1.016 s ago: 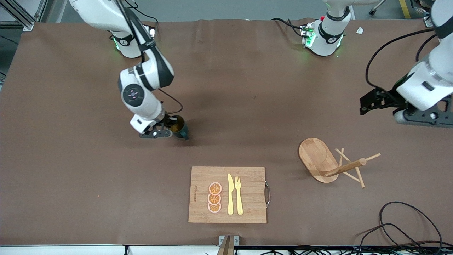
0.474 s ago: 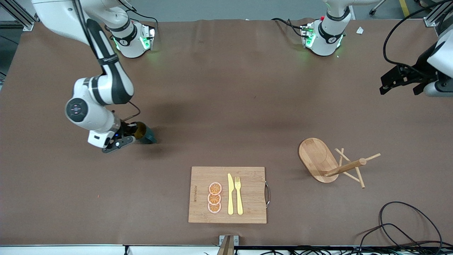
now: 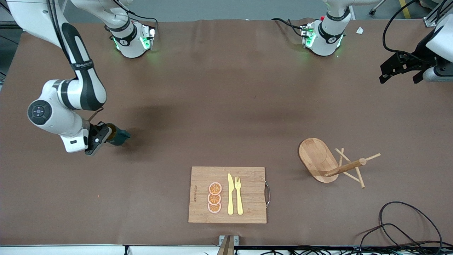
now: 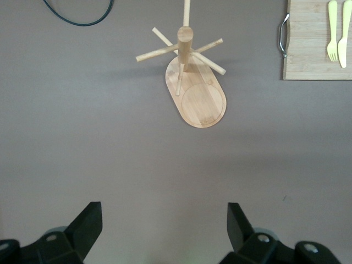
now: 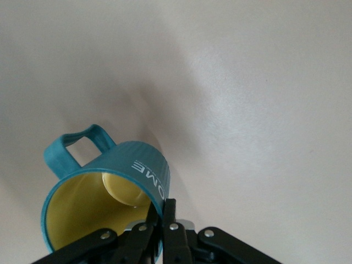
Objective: Transfer cup from left to right arm and place
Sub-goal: 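Carry the teal mug with the right gripper away from the board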
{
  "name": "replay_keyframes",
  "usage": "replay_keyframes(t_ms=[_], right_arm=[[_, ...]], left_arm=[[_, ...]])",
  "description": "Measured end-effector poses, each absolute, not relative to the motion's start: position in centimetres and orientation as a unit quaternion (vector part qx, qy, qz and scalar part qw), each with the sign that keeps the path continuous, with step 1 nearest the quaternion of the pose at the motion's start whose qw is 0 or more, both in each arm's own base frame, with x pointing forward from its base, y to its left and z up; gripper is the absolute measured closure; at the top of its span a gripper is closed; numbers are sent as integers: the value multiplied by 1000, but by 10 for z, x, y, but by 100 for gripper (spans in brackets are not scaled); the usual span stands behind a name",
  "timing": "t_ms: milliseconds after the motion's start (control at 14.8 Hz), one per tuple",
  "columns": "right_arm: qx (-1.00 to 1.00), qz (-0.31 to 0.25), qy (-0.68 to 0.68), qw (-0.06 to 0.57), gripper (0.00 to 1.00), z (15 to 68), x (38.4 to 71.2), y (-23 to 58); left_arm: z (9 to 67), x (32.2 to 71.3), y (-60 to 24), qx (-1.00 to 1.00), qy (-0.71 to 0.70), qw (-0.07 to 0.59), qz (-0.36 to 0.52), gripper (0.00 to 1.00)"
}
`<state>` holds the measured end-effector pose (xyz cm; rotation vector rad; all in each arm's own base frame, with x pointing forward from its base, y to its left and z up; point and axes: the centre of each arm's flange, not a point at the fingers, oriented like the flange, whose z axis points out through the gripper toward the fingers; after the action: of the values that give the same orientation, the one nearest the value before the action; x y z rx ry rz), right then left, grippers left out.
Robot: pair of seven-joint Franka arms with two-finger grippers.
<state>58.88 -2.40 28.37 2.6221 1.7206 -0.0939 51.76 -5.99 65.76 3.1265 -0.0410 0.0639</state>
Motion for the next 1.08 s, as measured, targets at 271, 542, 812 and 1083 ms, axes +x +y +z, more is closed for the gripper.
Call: replay_keyframes(t_ms=[271, 542, 812, 1083], right_arm=[[725, -22, 689, 7, 96, 293, 594, -59], [580, -14, 814, 22, 96, 308, 605, -85], [438, -13, 898, 39, 96, 302, 611, -110], [309, -16, 950, 37, 96, 297, 614, -101]], left_arm=[[659, 519, -62, 999, -34, 18, 30, 0], [662, 527, -60, 998, -31, 20, 56, 0], [653, 535, -56, 998, -28, 20, 51, 0], [652, 537, -56, 998, -28, 20, 52, 0]])
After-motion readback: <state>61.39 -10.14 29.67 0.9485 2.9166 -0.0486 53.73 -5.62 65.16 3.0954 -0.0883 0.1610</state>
